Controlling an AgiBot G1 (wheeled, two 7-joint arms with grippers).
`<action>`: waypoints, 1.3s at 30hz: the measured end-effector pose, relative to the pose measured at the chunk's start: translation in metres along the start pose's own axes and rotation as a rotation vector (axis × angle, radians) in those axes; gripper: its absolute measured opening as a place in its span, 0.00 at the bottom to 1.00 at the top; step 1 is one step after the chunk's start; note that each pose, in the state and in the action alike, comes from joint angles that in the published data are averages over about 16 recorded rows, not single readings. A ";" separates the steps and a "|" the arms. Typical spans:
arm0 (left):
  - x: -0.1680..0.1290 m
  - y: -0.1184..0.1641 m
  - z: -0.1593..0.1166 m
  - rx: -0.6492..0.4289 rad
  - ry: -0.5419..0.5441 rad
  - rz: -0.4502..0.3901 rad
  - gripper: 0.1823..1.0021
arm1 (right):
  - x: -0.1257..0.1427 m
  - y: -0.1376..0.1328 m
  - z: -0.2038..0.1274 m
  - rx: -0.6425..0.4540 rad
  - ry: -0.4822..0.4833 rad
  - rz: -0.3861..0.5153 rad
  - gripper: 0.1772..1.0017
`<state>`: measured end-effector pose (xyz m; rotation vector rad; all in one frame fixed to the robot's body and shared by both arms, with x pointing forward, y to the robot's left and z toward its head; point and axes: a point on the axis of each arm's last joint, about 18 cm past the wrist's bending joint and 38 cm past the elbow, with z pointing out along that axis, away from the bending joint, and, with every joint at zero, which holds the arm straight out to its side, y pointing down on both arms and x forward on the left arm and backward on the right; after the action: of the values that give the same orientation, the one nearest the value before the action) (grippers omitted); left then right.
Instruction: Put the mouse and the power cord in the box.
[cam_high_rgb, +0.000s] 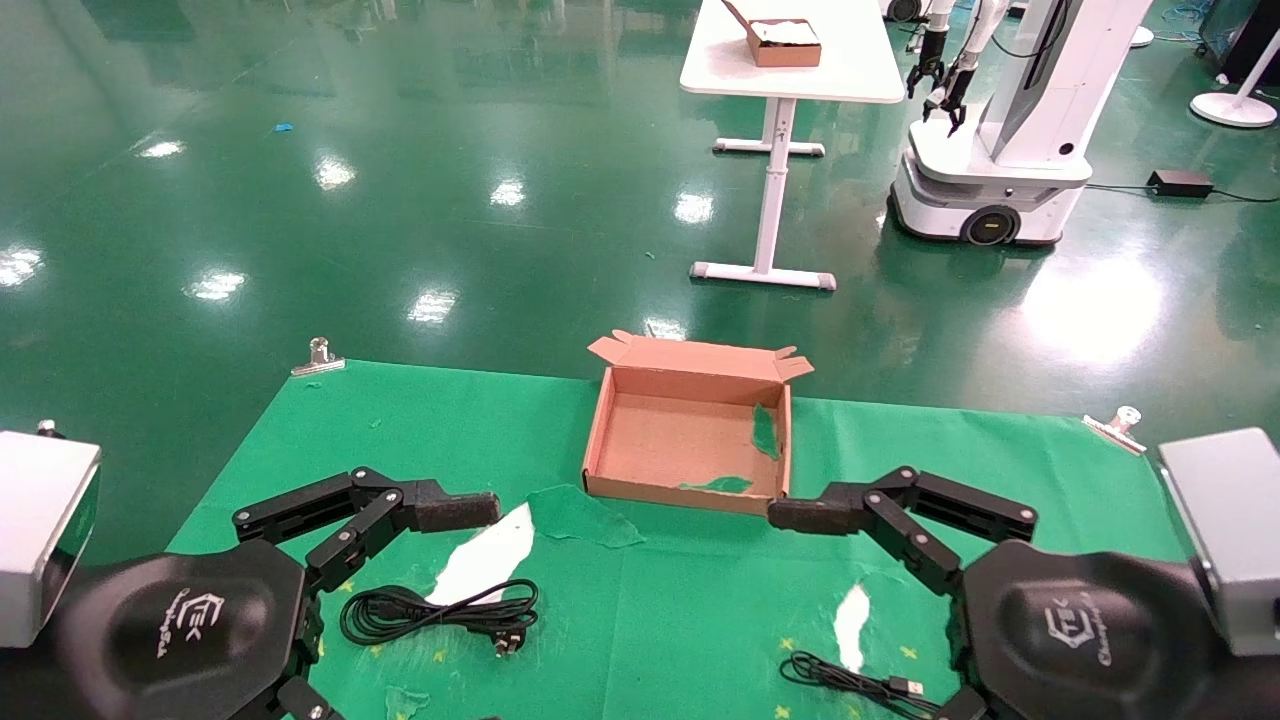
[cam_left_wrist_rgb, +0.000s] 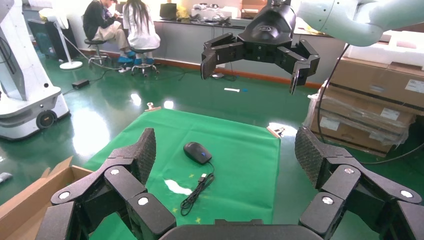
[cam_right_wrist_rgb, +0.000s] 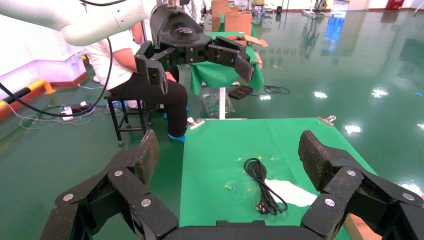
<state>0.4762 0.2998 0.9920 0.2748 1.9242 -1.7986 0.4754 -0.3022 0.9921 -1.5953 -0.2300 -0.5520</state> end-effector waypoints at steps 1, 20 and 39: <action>0.000 0.000 0.000 0.000 0.000 0.000 1.00 | 0.000 0.000 0.000 0.000 0.000 0.000 1.00; 0.000 0.000 0.000 -0.002 0.000 0.000 1.00 | 0.000 0.000 0.000 -0.001 0.000 0.001 1.00; -0.034 0.069 0.000 -0.549 -0.042 0.121 1.00 | 0.024 0.064 -0.016 -0.395 0.148 -0.012 1.00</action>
<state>0.5371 0.3132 0.9477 0.1548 2.2237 -1.1305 0.5230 -0.3290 0.9474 -1.9241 -0.0184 -0.7555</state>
